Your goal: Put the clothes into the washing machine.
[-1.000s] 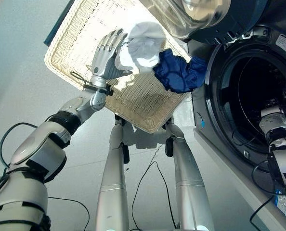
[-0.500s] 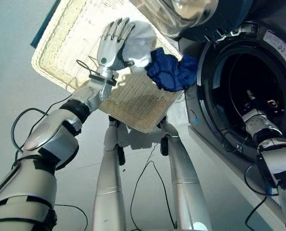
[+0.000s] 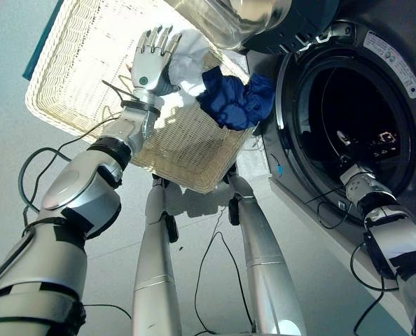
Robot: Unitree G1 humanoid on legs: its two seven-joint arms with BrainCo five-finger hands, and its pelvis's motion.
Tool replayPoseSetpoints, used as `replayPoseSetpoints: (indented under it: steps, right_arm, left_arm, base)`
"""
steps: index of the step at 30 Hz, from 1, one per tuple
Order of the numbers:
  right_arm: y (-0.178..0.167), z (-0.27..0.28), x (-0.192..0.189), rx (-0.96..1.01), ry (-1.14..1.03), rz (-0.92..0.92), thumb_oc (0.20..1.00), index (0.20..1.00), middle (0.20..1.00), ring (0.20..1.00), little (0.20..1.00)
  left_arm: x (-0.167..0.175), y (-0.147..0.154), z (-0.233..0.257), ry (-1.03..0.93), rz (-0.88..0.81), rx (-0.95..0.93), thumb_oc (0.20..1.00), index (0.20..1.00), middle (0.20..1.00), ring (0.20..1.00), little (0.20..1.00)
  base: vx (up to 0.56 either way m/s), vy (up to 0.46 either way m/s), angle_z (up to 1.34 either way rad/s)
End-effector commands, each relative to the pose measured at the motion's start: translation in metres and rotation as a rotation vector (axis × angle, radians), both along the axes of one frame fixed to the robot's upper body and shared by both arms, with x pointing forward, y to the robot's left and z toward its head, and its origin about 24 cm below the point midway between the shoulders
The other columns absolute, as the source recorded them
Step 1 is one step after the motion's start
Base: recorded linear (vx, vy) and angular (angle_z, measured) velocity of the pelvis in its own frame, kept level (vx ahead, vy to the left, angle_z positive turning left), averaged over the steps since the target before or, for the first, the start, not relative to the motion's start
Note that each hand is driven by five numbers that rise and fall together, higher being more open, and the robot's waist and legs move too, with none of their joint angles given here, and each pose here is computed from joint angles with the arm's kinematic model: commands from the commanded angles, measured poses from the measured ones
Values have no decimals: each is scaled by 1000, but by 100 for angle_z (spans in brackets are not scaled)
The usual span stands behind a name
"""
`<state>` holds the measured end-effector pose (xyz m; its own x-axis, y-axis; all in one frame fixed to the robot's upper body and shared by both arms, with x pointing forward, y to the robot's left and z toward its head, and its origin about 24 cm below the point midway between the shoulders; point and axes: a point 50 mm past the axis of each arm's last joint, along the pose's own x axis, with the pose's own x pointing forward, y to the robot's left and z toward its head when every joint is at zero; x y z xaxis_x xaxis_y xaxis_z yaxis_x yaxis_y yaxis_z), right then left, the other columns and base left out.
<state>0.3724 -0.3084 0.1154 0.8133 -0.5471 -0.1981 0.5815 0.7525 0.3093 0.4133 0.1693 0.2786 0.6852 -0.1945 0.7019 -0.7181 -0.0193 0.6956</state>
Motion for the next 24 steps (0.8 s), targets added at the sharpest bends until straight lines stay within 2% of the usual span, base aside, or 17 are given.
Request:
replayPoseSetpoints:
  steps: [1, 17, 24]
  right_arm:
    - [23, -14, 3, -27, -36, 139, 1000, 1000, 1000, 1000, 1000]
    - [46, 11, 10, -89, -199, 137, 1000, 1000, 1000, 1000, 1000]
    - [63, 23, 13, -103, -271, 181, 1000, 1000, 1000, 1000, 1000]
  left_arm:
    - [9, 6, -3, 168, 97, -21, 200, 200, 200, 200, 200]
    - [10, 25, -21, 273, 159, -92, 200, 200, 200, 200, 200]
    - [9, 30, -30, 284, 122, -205, 200, 200, 200, 200, 200]
  base:
    - [-3, 42, -8]
    - [-2, 5, -1]
    - [0, 0, 0]
